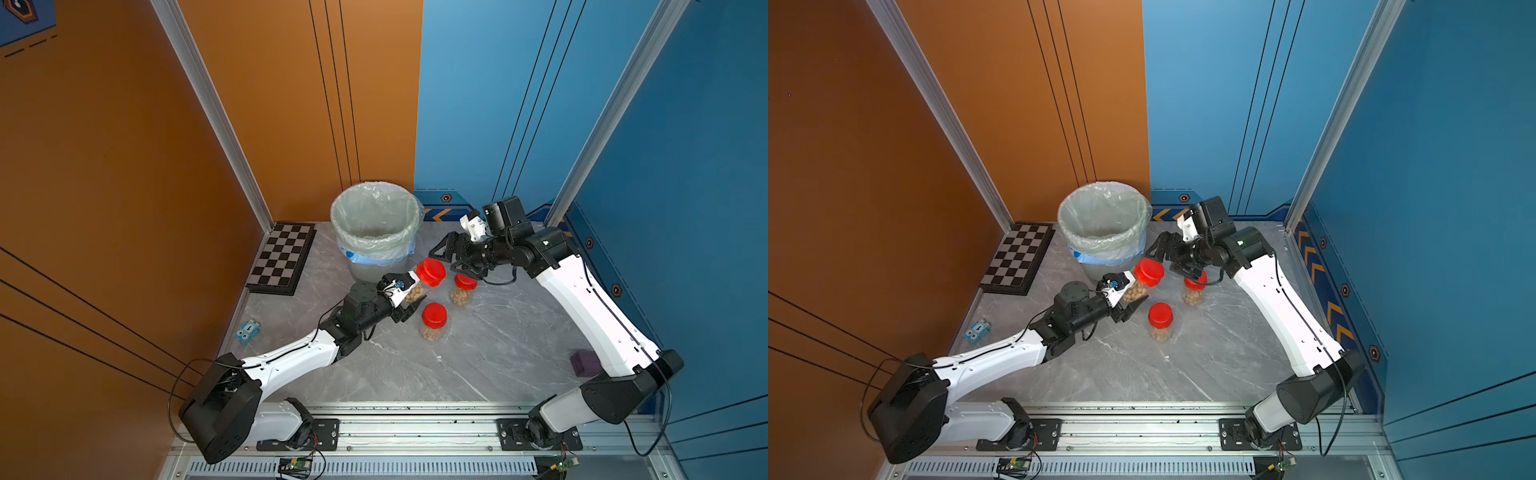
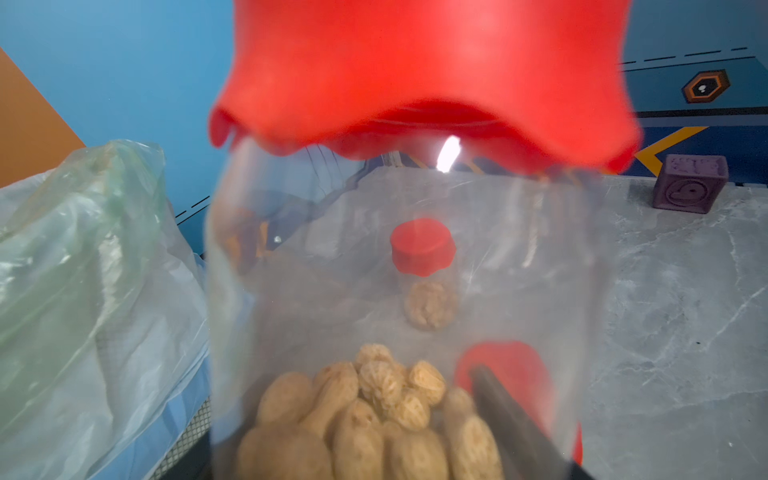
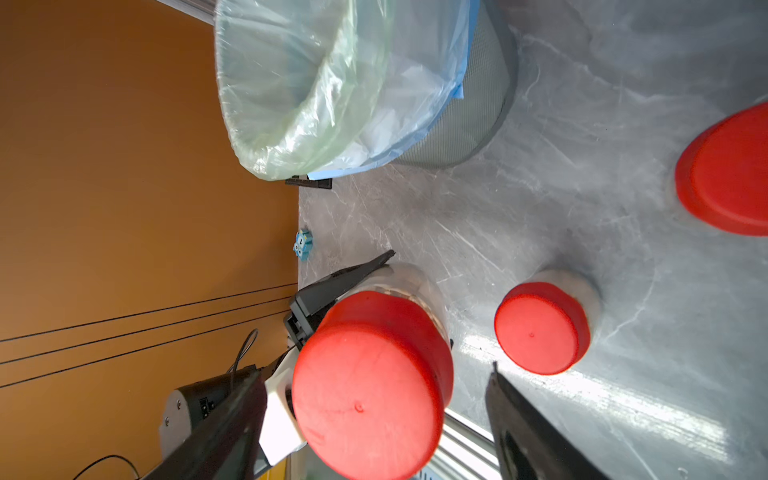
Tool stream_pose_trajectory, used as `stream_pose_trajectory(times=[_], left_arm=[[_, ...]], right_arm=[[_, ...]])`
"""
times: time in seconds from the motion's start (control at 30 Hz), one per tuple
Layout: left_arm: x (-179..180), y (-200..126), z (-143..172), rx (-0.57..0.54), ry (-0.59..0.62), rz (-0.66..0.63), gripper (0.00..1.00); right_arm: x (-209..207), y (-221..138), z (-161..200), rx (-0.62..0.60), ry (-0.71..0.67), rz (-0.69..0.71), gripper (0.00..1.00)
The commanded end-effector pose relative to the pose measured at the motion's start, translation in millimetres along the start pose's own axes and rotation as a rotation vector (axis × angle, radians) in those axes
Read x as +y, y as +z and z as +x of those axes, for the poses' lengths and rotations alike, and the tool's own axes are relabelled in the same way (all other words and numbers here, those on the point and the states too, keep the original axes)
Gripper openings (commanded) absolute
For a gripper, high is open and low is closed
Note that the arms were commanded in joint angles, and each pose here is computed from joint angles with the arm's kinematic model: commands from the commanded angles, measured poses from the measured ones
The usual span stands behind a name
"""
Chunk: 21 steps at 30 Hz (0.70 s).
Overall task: Empty moldy peanuts from jars
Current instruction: Unscrew the lid from the jar.
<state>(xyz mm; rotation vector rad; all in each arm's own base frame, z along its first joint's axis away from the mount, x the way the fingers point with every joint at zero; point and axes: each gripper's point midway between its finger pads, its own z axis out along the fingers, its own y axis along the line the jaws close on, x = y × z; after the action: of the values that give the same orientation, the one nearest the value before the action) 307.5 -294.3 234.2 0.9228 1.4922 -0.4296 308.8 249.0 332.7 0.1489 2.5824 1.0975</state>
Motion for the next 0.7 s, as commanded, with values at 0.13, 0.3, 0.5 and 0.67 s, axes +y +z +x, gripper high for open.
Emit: stream_pose_trajectory(times=[0.13, 0.3, 0.5, 0.67], left_arm=[[2, -4, 0, -0.003, 0.040, -0.031, 0.59], [1, -4, 0, -0.003, 0.047, -0.027, 0.59], [1, -5, 0, -0.003, 0.053, -0.032, 0.58], [-2, -4, 1, 0.000, 0.060, -0.023, 0.59]], right_arm=[[0, -7, 17, 0.090, 0.053, 0.025, 0.83], [-1, -6, 18, 0.100, 0.046, 0.048, 0.84], [0, 2, 16, 0.101, 0.032, 0.069, 0.84], [2, 8, 14, 0.107, 0.030, 0.079, 0.84]])
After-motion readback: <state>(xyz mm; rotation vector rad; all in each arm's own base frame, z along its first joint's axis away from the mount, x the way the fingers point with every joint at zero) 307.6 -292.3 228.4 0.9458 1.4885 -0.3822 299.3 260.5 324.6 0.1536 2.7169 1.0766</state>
